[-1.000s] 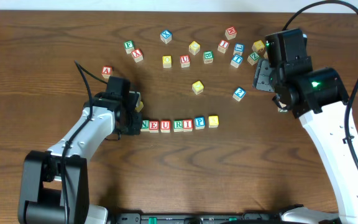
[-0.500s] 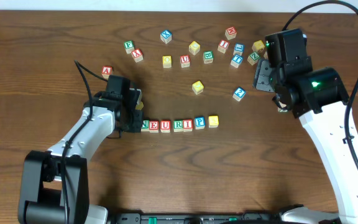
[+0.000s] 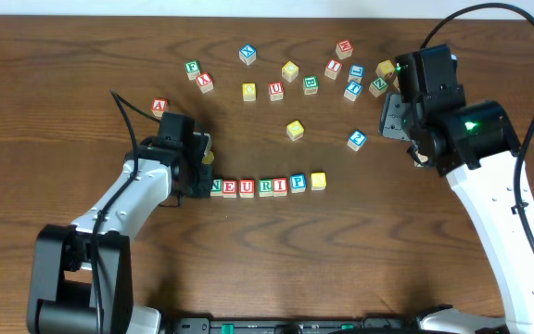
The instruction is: Spell out NEURIPS
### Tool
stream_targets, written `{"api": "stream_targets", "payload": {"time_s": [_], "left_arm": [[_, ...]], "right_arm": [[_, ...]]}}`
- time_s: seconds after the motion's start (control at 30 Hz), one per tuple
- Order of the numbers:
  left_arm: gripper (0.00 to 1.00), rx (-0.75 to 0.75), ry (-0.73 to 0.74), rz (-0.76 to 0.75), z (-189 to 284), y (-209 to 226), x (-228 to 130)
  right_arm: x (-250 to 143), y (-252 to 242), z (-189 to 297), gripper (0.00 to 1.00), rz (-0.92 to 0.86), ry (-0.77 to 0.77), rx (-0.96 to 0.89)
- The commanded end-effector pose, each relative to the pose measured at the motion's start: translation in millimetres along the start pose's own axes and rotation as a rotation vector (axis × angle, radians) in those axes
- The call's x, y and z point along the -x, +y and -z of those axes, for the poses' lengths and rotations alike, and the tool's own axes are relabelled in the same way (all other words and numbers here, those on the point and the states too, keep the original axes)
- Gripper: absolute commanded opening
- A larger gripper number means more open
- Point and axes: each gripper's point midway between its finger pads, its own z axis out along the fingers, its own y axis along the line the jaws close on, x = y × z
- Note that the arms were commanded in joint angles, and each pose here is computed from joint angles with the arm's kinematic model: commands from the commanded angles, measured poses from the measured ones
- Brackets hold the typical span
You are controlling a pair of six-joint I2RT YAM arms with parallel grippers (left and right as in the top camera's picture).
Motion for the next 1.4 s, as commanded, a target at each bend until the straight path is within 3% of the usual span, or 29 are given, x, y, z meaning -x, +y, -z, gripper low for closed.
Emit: {"api": "stream_targets", "payload": {"time_s": [0.0, 1.37], "left_arm": [[0.11, -0.012, 0.041, 0.013, -7.4, -1.9, -12.4], [0.11, -0.066, 0.001, -0.030, -14.1, -24.4, -7.7]], "right_arm": [[6.6, -4.1, 6.4, 0.67, -0.005, -0.024, -0.002], [6.7, -3.9, 6.5, 0.66, -0.004, -0.024, -0.002]]}}
